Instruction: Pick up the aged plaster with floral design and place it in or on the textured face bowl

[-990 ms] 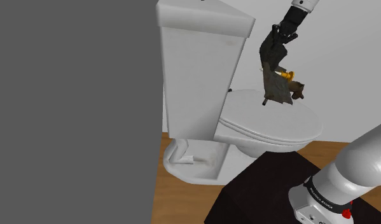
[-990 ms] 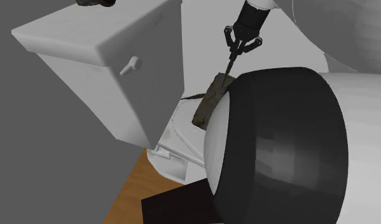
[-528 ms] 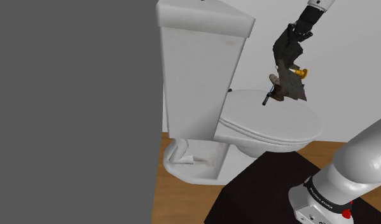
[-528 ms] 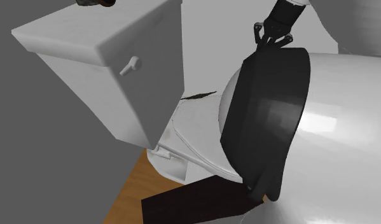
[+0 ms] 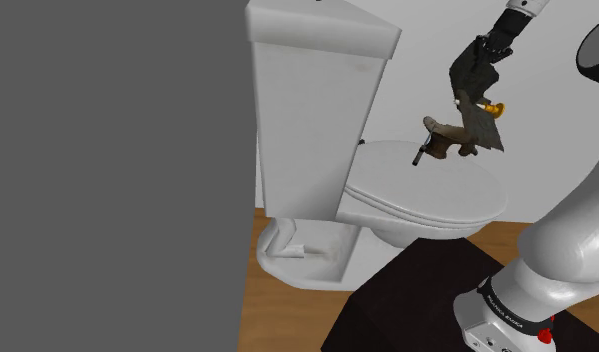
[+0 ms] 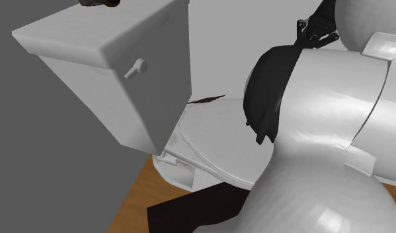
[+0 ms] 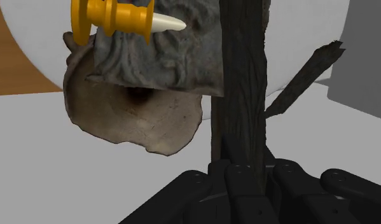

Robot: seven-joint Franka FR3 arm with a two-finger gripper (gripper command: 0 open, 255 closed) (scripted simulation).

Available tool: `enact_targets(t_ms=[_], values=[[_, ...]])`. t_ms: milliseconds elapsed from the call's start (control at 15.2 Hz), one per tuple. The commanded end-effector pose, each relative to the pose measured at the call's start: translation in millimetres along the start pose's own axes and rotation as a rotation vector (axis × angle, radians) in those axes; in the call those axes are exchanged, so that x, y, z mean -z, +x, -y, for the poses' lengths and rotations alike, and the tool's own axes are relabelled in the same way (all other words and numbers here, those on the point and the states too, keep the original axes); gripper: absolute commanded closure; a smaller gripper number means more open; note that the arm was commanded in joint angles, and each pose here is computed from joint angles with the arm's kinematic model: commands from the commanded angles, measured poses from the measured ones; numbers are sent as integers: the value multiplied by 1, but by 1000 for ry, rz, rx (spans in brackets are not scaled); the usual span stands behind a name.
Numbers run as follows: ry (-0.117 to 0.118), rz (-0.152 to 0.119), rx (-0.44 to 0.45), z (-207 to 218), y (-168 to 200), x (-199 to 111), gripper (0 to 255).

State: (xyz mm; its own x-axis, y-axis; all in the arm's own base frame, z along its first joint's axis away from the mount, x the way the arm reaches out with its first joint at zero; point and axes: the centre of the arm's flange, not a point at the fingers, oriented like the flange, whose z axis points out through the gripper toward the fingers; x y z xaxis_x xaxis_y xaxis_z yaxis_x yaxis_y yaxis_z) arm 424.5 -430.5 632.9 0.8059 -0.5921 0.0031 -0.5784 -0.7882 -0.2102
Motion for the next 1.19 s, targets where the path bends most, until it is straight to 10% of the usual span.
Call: enact_targets(t_ms=[0, 1122], values=[[0, 0, 3, -26, 10, 9, 255], [0, 0, 2, -64, 18, -67, 255]])
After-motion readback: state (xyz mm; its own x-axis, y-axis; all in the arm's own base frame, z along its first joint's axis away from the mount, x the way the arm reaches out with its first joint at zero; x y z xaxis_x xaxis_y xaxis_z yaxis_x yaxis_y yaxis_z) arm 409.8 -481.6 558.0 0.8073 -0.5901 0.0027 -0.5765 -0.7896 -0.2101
